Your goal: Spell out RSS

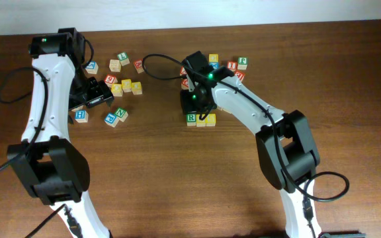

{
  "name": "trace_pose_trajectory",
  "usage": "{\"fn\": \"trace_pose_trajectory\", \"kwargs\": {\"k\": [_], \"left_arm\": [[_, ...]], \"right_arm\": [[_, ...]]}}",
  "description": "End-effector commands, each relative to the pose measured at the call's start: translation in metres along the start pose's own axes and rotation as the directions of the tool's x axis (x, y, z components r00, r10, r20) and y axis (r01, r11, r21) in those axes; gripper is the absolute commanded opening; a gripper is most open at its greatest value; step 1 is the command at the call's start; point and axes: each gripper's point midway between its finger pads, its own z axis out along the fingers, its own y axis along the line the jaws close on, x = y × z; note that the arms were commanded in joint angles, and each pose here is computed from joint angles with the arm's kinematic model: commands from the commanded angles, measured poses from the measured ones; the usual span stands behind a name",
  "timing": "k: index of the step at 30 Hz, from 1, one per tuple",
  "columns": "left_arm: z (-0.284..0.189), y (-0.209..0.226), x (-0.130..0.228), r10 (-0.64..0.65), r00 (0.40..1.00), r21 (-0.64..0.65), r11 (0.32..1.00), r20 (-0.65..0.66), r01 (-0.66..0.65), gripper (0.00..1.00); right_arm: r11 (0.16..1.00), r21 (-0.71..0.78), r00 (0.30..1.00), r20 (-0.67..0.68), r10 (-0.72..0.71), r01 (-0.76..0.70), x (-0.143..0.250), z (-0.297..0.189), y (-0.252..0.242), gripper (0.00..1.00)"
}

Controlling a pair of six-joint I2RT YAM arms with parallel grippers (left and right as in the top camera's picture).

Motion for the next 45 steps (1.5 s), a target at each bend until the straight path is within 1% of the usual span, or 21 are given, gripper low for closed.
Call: {"fn": "trace_pose_trajectory", "kwargs": {"k": [1, 12, 20, 29, 45], "left_arm": [[-0.011, 0.006, 0.003, -0.015, 1.0, -0.003, 1.0, 0.027, 0.015, 0.99], [-0.011, 0.006, 0.003, -0.015, 1.0, -0.003, 1.0, 0.028, 0.015, 1.0], [-0.01, 0.006, 0.003, -0.015, 1.0, -0.003, 1.0, 0.027, 0.015, 0.99], [-0.01, 0.006, 0.005, -0.014, 1.0, -0.007, 1.0, 0.02, 0.014, 0.99], [-0.01, 0.007, 0.005, -0.014, 1.0, -0.009, 1.0, 0.017, 0.014, 0.99]], "right_arm": [[0.999, 0.053, 1.0, 0.003, -0.007, 0.007, 0.001, 0.005, -0.007, 0.04], [0.998, 0.055, 1.0, 0.003, -0.012, 0.011, 0.001, 0.009, -0.006, 0.04], [0.997, 0.06, 0.999, -0.002, -0.047, 0.047, 0.008, 0.012, 0.007, 0.04], [0.993, 0.106, 0.999, 0.011, -0.046, 0.045, 0.006, 0.011, -0.001, 0.04], [0.992, 0.119, 0.999, -0.023, -0.04, 0.042, 0.014, 0.011, -0.004, 0.04]]}}
